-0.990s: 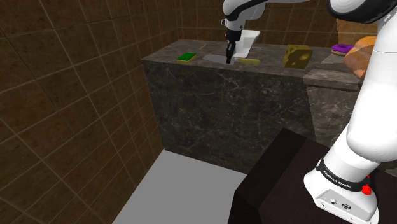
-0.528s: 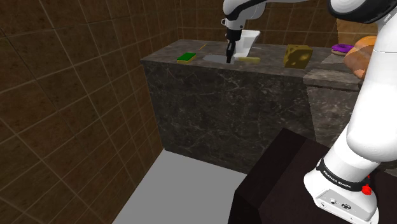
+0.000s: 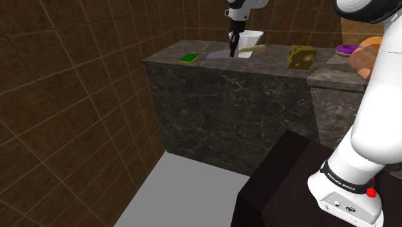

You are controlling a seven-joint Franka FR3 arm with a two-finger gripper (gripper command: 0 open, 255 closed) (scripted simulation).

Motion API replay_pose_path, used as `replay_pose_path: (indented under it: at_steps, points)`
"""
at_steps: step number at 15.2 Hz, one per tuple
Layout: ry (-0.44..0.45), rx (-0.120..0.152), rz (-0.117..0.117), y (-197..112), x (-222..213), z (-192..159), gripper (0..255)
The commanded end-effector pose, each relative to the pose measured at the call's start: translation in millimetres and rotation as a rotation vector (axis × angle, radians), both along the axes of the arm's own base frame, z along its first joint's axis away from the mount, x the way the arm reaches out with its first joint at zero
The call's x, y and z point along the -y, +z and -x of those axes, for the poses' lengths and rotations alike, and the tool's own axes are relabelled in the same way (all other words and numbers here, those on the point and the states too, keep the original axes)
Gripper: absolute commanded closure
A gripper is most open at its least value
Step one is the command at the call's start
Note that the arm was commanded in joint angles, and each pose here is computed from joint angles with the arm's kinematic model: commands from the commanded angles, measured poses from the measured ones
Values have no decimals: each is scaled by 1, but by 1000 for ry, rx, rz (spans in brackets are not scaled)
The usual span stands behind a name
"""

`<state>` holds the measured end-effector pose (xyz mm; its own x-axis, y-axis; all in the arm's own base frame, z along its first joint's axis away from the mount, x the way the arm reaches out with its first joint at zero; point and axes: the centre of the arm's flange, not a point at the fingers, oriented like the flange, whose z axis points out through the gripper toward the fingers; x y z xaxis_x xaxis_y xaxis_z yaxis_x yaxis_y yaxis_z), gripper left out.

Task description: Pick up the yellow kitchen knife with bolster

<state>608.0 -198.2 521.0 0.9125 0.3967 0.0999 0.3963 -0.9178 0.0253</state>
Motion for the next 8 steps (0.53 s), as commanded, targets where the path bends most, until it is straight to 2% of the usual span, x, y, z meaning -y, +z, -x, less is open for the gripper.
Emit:
replay_pose_path:
  at_steps: [1,6,8]
  points:
    - [0,0,0,10,0,0,255]
    - [0,0,0,37,0,0,255]
    - [0,0,0,37,0,0,255]
